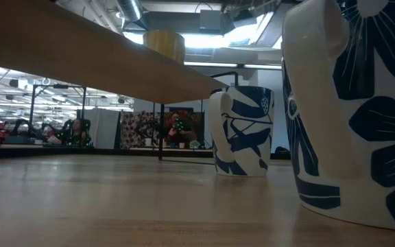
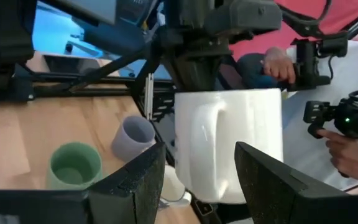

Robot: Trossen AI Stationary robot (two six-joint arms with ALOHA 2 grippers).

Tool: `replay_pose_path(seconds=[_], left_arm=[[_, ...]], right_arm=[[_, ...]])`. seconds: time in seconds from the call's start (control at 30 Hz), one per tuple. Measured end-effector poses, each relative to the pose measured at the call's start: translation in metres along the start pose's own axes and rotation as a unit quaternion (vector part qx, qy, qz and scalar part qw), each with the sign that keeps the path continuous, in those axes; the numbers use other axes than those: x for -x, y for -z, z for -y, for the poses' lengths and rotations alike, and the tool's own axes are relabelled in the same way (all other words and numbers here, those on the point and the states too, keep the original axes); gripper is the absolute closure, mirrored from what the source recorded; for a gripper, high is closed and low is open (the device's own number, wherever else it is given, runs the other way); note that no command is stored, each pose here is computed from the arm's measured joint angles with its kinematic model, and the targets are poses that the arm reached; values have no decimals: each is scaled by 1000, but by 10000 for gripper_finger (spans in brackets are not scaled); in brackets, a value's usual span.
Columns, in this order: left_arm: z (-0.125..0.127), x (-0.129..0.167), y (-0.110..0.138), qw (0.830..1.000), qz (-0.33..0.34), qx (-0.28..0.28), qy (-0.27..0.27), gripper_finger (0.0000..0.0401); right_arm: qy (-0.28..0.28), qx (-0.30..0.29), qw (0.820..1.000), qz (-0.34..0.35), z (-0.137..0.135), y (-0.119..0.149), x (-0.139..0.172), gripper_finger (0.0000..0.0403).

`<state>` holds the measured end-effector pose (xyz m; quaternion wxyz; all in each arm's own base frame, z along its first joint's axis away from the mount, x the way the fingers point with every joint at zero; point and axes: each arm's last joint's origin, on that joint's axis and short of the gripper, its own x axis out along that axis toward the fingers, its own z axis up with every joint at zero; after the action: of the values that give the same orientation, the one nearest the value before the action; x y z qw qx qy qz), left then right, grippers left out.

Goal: Place coffee mugs
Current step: Put the white mug on the shelf

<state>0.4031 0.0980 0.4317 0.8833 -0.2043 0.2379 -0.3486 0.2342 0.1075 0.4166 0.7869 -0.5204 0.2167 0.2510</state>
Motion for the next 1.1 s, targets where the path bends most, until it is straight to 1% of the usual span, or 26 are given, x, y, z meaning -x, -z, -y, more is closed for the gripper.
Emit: replay_pose_path(seconds=[0.23, 0.4, 0.57, 0.77, 0.87, 1.0, 1.1], left_arm=[[-3, -9, 3, 999, -10, 25, 39, 213], [-3, -9, 5, 998, -17, 46, 42, 213], [0, -13, 10, 998, -34, 40, 42, 213], [5, -20, 11, 998, -40, 31, 46, 217], [4, -20, 11, 998, -40, 21, 39, 221], [3, -20, 11, 999, -40, 17, 26, 239], [3, -20, 11, 999, -40, 13, 26, 273]], right_arm=[[-14, 3, 1000, -5, -1, -2, -13, 403], [-10, 2, 1000, -6, -1, -3, -16, 403], [1, 0, 1000, -6, 1, -4, -16, 403], [3, 1, 1000, -10, 1, -4, -16, 403], [3, 1, 1000, -10, 1, -4, -16, 403], [1, 1, 1000, -7, 1, -4, -16, 403], [-1, 1, 1000, -5, 1, -4, -16, 403]])
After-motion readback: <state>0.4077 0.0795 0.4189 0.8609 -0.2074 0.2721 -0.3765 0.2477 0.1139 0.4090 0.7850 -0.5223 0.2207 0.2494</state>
